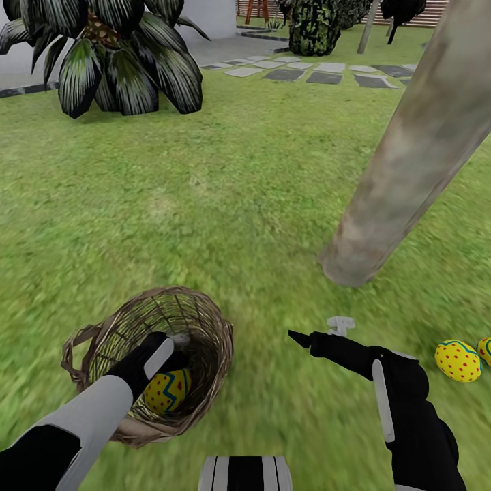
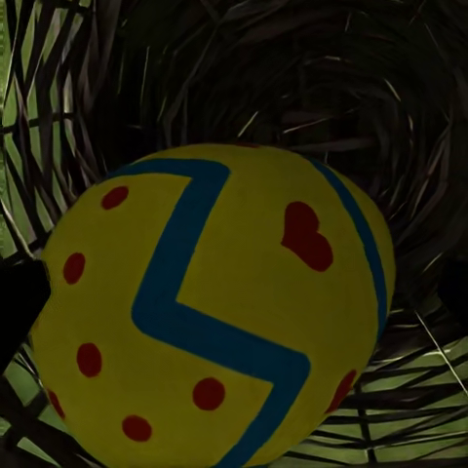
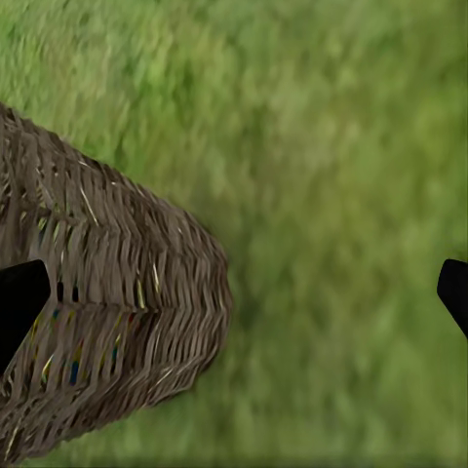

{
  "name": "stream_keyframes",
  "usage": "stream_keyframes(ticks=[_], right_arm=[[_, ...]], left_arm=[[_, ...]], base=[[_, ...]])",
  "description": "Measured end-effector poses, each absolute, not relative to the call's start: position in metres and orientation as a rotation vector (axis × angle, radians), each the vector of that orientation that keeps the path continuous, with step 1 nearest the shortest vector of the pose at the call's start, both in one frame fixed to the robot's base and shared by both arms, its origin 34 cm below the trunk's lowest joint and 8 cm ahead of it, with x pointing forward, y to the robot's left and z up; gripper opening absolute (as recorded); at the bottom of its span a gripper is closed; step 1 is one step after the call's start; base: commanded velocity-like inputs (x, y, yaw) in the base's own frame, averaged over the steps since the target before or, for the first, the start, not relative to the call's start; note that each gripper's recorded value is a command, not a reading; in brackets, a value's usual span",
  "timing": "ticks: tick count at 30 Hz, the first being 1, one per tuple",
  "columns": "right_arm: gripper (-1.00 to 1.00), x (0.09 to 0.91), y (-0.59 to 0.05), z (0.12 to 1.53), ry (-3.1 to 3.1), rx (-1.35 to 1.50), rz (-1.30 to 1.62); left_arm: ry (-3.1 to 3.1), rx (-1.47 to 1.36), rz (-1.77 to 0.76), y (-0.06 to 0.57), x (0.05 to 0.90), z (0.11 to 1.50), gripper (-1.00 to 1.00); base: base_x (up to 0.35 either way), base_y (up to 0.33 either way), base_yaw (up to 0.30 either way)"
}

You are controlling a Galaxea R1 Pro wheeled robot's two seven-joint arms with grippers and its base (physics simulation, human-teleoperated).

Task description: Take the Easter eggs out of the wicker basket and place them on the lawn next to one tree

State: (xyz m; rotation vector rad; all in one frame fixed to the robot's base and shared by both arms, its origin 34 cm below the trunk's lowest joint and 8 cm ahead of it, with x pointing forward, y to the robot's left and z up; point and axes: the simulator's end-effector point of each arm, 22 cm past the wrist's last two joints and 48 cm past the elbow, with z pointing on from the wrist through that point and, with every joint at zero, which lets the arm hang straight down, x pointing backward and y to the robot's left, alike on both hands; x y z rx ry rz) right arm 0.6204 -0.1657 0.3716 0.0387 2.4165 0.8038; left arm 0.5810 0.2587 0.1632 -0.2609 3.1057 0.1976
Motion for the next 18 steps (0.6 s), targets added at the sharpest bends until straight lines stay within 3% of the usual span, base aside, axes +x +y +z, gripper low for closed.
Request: stream_keyframes(ticks=[18], right_arm=[[1.00,0.6191,-0.1657,0.3667,2.426,0.043,0.805]], left_arm=[[3.150,-0.298,0.194,0.2661,0.5712,0.1594,1.00]], base=[[0.000,0.000,0.000]])
